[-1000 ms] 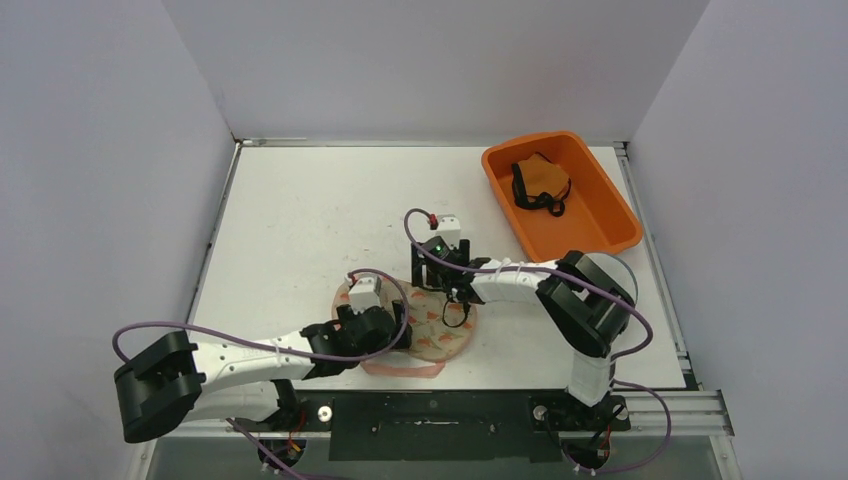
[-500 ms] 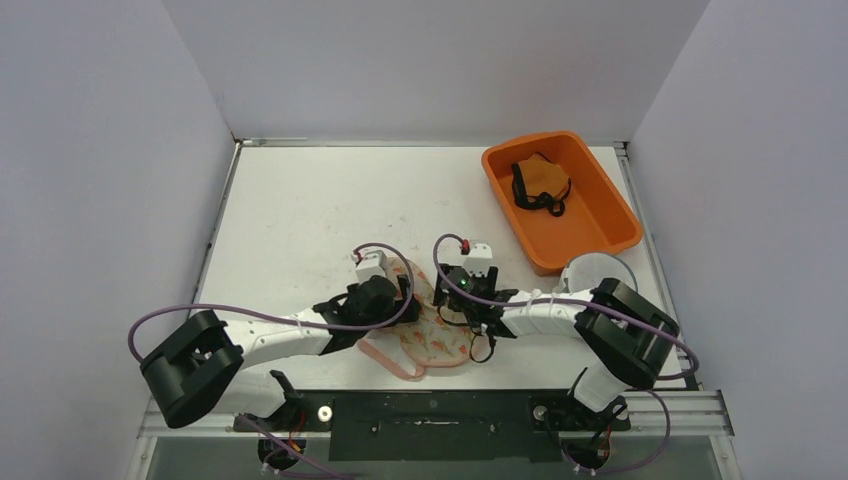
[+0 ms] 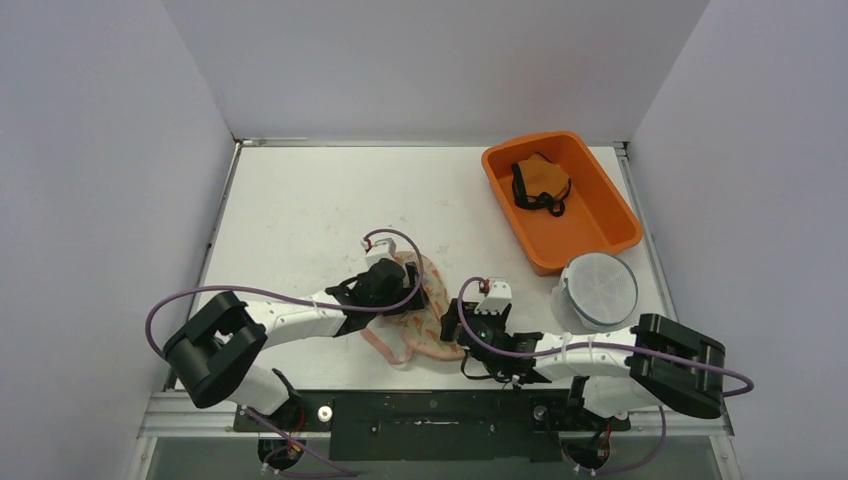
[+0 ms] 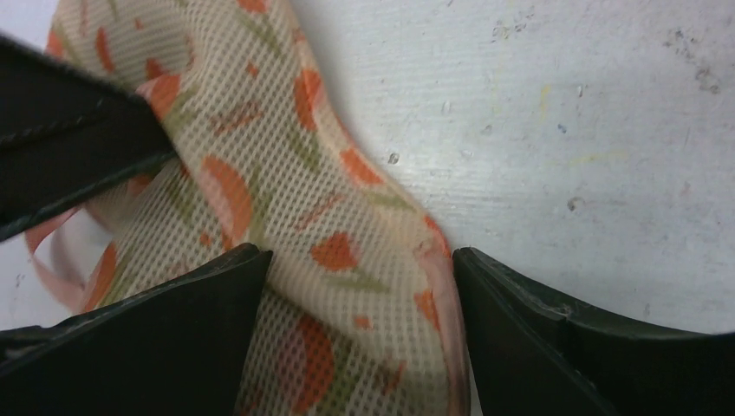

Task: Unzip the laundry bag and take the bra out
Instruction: Adjust the laundry bag at the center of the board.

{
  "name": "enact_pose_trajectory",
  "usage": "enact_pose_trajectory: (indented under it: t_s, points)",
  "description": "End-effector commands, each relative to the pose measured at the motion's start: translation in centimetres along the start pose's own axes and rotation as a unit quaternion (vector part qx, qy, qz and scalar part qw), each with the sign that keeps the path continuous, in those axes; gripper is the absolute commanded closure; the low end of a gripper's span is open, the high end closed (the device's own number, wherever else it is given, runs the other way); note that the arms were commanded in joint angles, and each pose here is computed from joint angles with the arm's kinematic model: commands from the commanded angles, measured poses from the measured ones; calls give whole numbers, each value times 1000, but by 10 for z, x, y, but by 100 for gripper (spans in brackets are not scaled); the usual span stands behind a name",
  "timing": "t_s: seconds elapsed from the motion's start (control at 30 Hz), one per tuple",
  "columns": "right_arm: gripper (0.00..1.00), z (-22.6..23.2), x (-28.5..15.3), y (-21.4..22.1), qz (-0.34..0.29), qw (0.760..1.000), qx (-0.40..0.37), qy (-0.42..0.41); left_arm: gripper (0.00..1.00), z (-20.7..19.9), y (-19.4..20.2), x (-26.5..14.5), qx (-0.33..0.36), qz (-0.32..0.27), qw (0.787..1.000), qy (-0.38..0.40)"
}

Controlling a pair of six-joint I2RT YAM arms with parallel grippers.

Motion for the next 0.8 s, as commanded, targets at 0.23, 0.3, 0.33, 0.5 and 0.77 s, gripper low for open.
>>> enact_pose_trajectory:
  t_s: [0.23,0.3,0.33,0.5,0.77]
  points:
    - [13,3,-37,-21,-34,996,34,-69,7,25,-8,-13,-33,-22,998,-55]
    - [12,4,-39,-29,-34,996,28,-76,3,22,-15,-28,-30,-31,998,-43]
    - [12,4,-39,-34,-34,996,25,-78,2,22,-18,-37,-30,-35,998,-38]
    - [11,1,-32,-60,-19,994,24,-103,4,21,-27,-79,-29,-51,998,5]
    - [21,-17,0,-94,-17,995,21,-91,2,44,-15,-110,-61,-44,997,19]
Point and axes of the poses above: each gripper's point midway between its finger pads, its own x axis out along the fingers, its own z axis along the line the jaws close on, y = z × x, the point moved 8 cm from there along -x, back along the fingers, and after that the axes turned 7 degrees about -x, right-handed, at the moved point
